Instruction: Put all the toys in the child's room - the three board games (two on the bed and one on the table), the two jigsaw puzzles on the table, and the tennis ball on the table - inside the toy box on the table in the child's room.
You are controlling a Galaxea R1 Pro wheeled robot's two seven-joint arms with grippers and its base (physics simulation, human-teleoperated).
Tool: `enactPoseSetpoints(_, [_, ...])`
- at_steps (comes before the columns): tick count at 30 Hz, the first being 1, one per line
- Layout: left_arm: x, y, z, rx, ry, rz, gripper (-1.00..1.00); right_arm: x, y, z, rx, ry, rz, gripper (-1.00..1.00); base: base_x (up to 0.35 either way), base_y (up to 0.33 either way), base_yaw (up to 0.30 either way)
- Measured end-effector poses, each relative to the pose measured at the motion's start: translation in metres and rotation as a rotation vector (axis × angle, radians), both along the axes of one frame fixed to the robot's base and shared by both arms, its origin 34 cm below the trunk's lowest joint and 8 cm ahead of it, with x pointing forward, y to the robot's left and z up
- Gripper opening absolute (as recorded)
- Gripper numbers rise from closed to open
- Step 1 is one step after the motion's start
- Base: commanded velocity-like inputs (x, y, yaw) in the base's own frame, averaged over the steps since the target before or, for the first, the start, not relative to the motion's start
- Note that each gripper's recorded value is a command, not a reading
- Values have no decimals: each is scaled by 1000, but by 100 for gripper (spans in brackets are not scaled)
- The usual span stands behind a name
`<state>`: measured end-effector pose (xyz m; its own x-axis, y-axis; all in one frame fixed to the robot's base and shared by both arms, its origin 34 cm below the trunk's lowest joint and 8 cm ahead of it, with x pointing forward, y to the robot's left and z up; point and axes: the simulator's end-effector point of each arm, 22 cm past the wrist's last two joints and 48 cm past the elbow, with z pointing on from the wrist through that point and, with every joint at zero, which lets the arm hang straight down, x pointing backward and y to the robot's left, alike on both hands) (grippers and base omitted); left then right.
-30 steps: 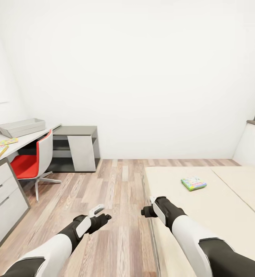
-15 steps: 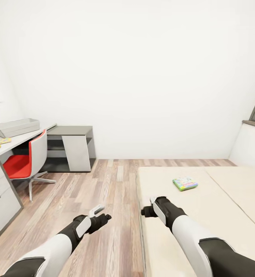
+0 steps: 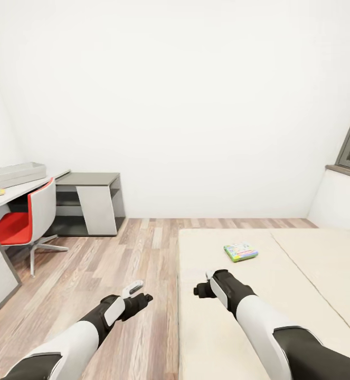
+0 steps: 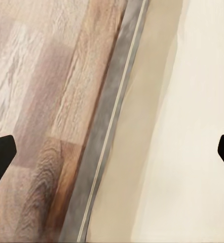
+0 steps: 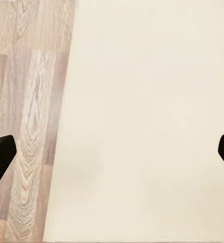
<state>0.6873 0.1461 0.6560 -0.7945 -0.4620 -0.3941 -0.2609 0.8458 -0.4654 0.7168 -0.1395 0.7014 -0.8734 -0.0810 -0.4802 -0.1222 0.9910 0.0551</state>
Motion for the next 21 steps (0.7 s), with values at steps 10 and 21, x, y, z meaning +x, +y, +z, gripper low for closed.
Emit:
enactPoseSetpoints(10, [0, 0, 0, 0, 0, 0, 100, 0, 0, 0, 0, 1, -1, 100, 0, -273, 0])
enactPoseSetpoints(21, [0, 0, 0, 1, 0, -1, 100, 0, 0, 0, 0, 2, -1, 100, 0, -273, 0])
